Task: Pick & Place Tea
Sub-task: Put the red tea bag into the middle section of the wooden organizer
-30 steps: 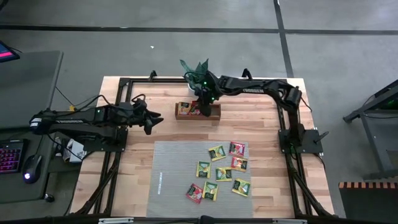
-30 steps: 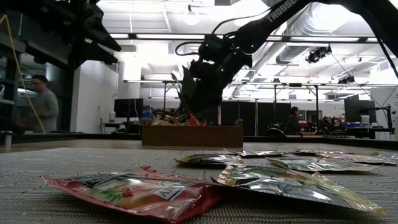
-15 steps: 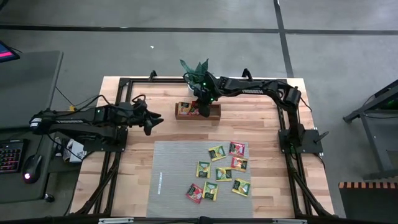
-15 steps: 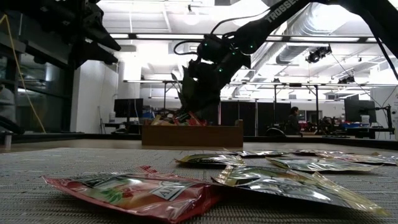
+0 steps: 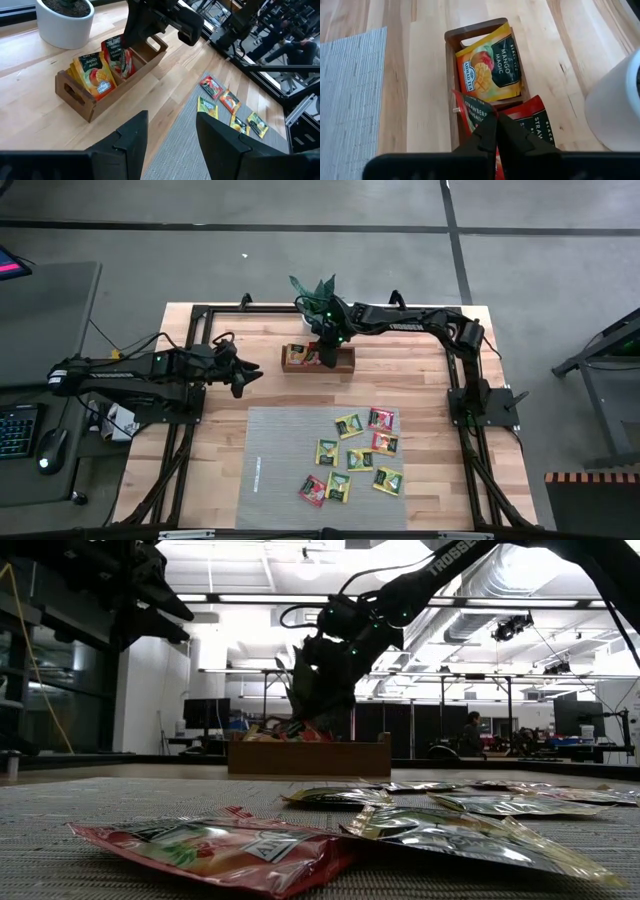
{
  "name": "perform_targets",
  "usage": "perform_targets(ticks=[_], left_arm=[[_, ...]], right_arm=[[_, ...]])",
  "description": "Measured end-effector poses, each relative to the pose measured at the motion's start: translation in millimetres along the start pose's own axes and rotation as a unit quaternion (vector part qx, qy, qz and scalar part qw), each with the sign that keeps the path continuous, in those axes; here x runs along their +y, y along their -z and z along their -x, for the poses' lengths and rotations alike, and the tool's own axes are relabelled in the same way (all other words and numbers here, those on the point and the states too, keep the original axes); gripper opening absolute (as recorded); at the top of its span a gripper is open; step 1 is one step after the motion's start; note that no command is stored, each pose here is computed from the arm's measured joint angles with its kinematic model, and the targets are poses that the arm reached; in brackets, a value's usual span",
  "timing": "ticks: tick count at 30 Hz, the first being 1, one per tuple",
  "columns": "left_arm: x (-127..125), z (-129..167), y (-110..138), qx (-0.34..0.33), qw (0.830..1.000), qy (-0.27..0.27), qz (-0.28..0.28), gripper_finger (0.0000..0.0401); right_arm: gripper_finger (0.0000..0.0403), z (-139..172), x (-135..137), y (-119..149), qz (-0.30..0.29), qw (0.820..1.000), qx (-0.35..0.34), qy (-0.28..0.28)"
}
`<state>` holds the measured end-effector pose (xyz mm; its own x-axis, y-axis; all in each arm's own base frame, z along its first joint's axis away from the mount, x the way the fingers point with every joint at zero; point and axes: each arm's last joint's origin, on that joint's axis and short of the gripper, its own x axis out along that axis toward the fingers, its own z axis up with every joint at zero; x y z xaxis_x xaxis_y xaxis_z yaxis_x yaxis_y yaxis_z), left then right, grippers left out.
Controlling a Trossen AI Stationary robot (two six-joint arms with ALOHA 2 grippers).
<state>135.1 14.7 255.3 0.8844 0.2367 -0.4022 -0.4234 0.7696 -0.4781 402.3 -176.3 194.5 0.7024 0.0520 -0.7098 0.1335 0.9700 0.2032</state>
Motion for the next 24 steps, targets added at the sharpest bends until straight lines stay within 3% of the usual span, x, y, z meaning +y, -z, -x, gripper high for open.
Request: perform_targets(ticks=[14,24], left_arm=[[-0.1,0.1,-0.2,-0.001,1.000,0.000,0.000,0.0165],[-0.2,0.1,-0.3,-0.001,1.000,0.000,-0.003,0.0165]], right_arm=[[0.0001,10.8,4.0,-7.6,-0.039,0.999,-0.020,0.006],[0.0001,23.3,18.5,-16.8,-0.055,0.997,-0.040,0.045]])
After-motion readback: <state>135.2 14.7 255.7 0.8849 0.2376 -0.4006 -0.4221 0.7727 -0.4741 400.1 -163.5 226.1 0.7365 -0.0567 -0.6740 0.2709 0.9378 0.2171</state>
